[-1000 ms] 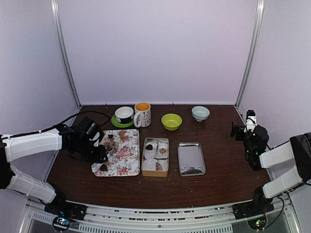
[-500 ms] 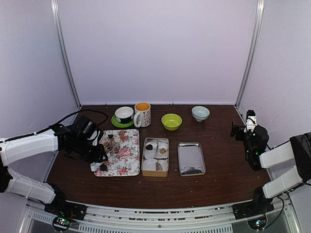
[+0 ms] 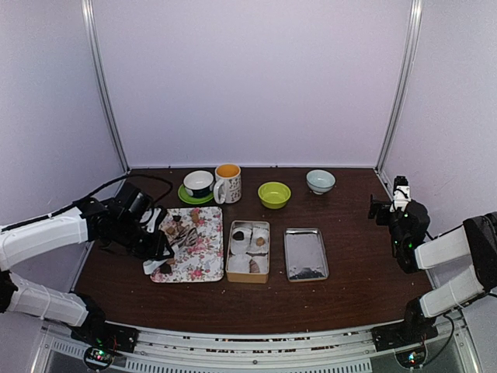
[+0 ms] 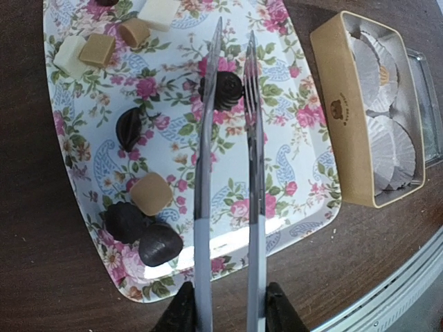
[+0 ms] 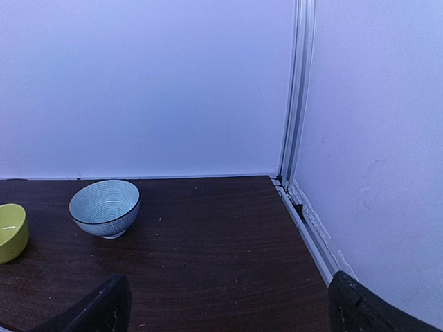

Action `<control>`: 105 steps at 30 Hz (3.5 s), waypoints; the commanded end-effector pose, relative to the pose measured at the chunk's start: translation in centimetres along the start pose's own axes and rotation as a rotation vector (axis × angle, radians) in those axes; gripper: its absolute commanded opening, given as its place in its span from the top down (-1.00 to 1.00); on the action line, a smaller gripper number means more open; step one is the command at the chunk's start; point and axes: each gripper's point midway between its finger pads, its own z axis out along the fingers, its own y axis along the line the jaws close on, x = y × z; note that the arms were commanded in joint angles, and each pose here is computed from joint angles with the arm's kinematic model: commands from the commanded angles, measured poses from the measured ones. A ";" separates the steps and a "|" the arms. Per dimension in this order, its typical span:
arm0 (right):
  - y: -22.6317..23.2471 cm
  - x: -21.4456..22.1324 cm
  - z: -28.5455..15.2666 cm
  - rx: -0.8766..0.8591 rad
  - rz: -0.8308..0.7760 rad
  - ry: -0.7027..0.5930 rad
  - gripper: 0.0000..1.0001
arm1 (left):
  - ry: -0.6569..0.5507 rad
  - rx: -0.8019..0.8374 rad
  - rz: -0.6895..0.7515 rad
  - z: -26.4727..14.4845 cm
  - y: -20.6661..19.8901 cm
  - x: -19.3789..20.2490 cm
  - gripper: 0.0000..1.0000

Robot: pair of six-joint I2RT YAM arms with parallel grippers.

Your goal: Pack the chocolate

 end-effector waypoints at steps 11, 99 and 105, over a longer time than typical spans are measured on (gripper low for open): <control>-0.5 -0.2 0.1 0.024 0.012 -0.010 -1.00 | -0.130 0.196 0.079 -3.6 -4.5 -3.4 0.45; -0.5 -0.2 0.1 0.026 0.012 -0.010 -1.00 | 0.044 0.326 0.380 -1.5 -11.9 1.6 0.18; -0.5 -0.2 0.1 0.025 0.012 -0.010 -1.00 | -0.093 0.272 0.356 -4.1 -11.1 -0.4 0.23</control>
